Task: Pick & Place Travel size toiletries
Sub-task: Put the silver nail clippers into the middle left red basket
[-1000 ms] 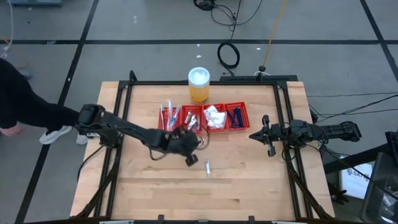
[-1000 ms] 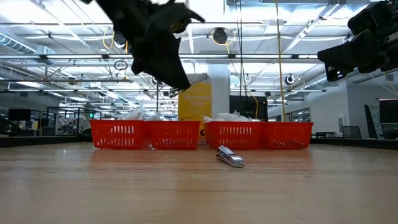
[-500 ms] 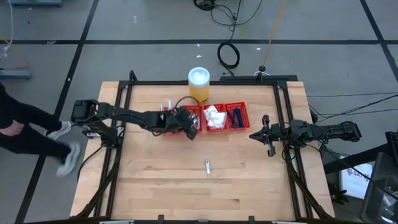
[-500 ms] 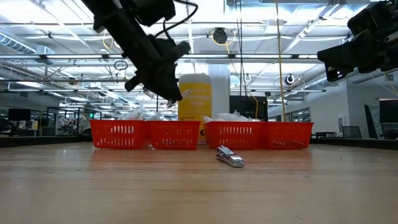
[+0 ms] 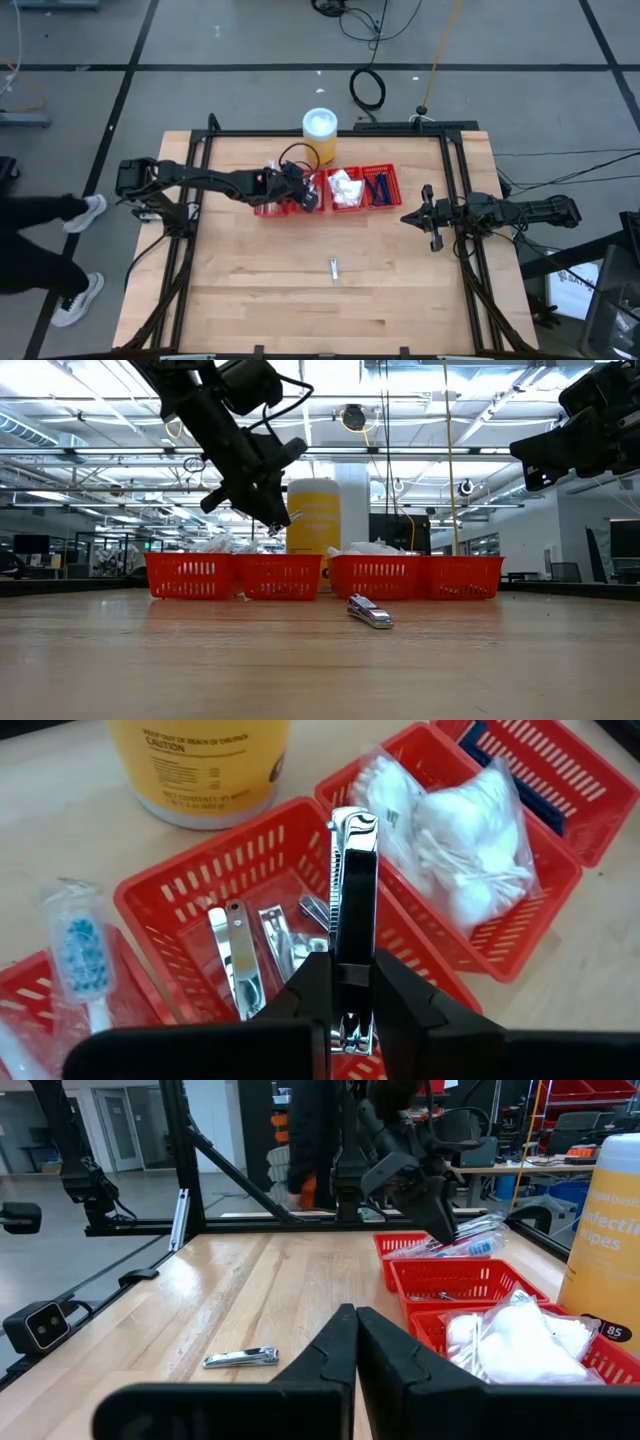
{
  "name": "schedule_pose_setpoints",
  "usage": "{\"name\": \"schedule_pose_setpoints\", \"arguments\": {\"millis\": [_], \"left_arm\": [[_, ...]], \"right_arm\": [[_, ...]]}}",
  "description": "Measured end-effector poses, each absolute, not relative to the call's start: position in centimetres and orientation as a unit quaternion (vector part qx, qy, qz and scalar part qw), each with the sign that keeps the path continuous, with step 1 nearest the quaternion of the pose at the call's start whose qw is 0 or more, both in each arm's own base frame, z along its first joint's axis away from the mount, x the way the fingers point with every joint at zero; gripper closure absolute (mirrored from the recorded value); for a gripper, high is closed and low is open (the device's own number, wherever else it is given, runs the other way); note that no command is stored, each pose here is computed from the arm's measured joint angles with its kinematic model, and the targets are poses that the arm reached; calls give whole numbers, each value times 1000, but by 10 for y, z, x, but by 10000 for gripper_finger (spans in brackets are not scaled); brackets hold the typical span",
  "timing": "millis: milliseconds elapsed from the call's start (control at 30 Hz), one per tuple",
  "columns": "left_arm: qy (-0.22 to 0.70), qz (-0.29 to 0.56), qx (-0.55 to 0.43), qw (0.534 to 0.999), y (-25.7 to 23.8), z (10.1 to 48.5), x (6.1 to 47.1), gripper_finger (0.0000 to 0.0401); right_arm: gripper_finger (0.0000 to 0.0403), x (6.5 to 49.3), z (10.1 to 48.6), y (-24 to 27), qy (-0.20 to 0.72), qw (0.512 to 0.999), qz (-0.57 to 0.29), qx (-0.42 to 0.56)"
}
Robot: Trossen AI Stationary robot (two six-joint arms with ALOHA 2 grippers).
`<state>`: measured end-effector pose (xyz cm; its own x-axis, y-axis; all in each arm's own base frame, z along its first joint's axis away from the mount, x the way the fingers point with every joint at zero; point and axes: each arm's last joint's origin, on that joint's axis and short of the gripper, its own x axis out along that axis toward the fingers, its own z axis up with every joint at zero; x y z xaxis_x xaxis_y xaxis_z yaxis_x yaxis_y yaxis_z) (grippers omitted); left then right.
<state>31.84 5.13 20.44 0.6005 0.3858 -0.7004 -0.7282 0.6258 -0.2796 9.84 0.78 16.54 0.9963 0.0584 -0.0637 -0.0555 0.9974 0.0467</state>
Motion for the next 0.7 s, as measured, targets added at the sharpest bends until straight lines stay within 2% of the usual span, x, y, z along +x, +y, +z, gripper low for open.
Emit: {"name": "schedule_pose_setpoints", "arguments": {"millis": [233,700], "left_arm": [[303,327,-281,850,48,204,319,363],[299,330,-289,848,48,205,319,275]], "right_arm": [[403,98,165,8,32,999,28,22],[403,98,165,8,33,999,28,23]]}}
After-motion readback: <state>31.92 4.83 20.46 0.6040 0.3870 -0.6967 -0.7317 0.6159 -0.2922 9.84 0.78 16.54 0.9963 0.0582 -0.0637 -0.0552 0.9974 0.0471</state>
